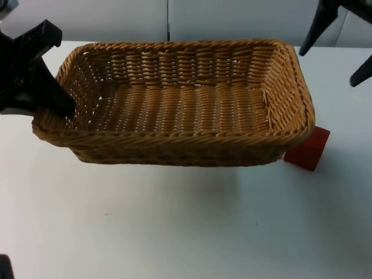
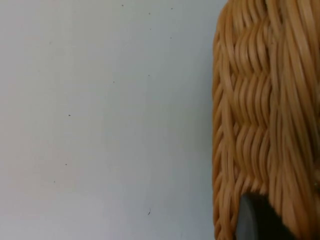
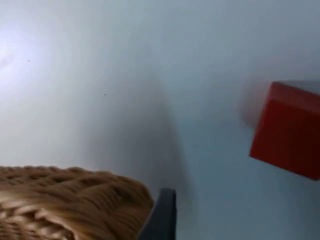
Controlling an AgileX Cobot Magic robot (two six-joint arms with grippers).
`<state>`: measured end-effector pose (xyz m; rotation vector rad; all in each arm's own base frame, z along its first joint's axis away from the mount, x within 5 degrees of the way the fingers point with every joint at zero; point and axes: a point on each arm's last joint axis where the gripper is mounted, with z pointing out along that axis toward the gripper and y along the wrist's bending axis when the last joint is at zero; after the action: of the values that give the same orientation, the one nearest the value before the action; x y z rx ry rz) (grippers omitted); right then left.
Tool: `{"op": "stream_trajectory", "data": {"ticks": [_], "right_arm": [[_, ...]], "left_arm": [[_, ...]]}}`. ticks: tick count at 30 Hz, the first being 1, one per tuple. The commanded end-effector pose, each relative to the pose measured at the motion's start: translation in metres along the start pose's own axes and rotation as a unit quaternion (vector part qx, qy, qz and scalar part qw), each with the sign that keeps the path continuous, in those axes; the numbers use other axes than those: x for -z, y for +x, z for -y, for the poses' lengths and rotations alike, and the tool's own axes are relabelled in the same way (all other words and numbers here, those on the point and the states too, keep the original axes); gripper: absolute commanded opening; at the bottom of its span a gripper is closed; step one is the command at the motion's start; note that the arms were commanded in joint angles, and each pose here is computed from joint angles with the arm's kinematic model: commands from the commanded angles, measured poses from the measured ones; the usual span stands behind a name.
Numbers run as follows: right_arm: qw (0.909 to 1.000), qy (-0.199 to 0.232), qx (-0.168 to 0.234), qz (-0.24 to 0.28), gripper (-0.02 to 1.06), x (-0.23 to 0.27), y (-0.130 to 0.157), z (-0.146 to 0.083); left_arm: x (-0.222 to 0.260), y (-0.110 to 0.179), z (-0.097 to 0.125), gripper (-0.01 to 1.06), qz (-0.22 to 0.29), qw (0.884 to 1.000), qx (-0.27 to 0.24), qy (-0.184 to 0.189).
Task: Pick up the basket with the left hand and place the cube into the basket with the right hand.
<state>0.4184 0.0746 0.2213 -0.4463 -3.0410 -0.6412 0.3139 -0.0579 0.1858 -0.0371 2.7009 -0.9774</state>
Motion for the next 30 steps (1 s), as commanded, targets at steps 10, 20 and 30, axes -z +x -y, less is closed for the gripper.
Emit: {"op": "stream_trajectory", "data": {"ticks": [10, 20, 30], "right_arm": [[0.9979, 0.046, -0.042, -0.016, 0.79, -0.034, -0.013, 0.019], [0.9938, 0.104, -0.039, -0.009, 0.79, -0.032, -0.014, 0.029], [0.9925, 0.122, -0.006, 0.006, 0.79, -0.062, -0.005, 0.021]], "left_arm": [[0.004, 0.001, 0.008, 0.00, 0.000, 1.000, -0.004, 0.024], [0.004, 0.001, 0.008, 0.00, 0.000, 1.000, -0.003, 0.024], [0.004, 0.001, 0.008, 0.00, 0.002, 1.000, -0.002, 0.025]]}}
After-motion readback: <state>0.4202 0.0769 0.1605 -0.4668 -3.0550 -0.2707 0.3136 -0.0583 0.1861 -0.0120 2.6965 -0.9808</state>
